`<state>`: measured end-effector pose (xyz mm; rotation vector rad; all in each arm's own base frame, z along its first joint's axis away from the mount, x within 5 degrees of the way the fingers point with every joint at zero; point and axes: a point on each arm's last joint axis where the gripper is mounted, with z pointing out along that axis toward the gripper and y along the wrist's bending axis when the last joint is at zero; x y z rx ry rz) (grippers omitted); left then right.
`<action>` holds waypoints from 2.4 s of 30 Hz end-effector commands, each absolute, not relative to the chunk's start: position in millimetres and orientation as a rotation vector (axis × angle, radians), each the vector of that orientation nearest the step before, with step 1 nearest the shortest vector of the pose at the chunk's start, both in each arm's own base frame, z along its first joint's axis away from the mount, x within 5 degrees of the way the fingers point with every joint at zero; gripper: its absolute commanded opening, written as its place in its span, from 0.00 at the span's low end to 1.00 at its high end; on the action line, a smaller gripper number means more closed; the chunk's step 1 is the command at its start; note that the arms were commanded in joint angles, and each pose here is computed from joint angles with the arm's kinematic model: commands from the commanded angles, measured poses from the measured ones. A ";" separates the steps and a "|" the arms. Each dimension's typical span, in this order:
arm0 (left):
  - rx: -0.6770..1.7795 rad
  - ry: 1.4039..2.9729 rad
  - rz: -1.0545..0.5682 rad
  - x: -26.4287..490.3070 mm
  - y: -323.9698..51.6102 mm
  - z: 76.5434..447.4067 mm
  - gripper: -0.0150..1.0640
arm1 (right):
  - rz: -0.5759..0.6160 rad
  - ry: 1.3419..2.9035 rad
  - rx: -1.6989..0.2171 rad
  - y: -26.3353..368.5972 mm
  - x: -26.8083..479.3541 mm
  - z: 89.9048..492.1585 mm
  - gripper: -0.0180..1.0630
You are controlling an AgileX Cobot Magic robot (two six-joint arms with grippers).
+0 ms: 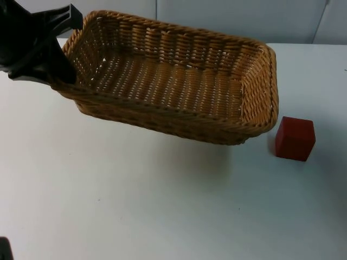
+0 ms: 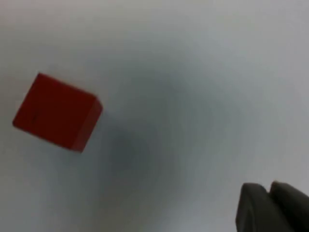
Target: Pick up the basket with the left hand and place the cube into the basket with the right hand.
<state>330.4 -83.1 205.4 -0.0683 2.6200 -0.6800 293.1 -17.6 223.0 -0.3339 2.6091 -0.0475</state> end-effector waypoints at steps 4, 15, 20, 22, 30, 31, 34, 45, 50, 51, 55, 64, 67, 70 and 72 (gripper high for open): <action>-0.110 2.588 -0.708 330.2 -83.8 211.6 0.01 | -0.018 2.692 -0.661 1.7 294.8 201.3 0.60; -0.110 2.588 -0.708 330.2 -83.8 211.6 0.01 | -0.114 2.346 -1.383 56.1 294.8 202.5 0.99; -0.110 2.588 -0.708 330.2 -83.8 211.6 0.01 | -0.178 2.226 -1.466 61.0 299.6 204.7 0.99; -0.110 2.588 -0.708 330.2 -83.8 211.6 0.01 | -0.196 2.203 -1.456 61.2 302.3 205.1 0.99; -0.110 2.588 -0.708 330.2 -83.8 211.6 0.01 | -0.185 2.237 -1.500 63.4 317.8 164.8 0.99; -0.110 2.588 -0.708 330.2 -83.8 211.6 0.01 | -0.185 2.237 -1.500 63.4 317.8 164.8 0.99; -0.110 2.588 -0.708 330.2 -83.8 211.6 0.01 | -0.184 2.253 -1.497 64.6 326.8 145.3 0.99; -0.110 2.588 -0.708 330.2 -83.8 211.6 0.01 | -0.147 2.206 -1.528 97.5 362.2 131.1 0.99; -0.110 2.588 -0.708 330.2 -83.8 211.6 0.01 | -0.104 2.224 -1.502 107.3 370.8 124.7 0.99; -0.110 2.588 -0.708 330.2 -83.8 211.6 0.01 | -0.095 2.233 -1.511 107.9 372.2 123.3 0.99; -0.107 2.590 -0.706 330.1 -83.8 211.5 0.01 | -0.080 2.256 -1.516 107.8 370.9 119.2 0.99; -0.105 2.590 -0.704 330.1 -83.7 211.5 0.01 | -0.042 2.329 -1.499 107.1 366.9 114.4 0.97; -0.105 2.590 -0.704 330.1 -83.7 211.5 0.01 | -0.046 2.354 -1.494 105.8 365.9 113.8 0.96; -0.105 2.590 -0.704 330.1 -83.7 211.5 0.01 | -0.055 2.387 -1.487 103.4 364.7 113.1 0.96; -0.105 2.590 -0.704 330.1 -83.7 211.5 0.01 | -0.053 2.393 -1.485 102.5 364.5 113.0 0.96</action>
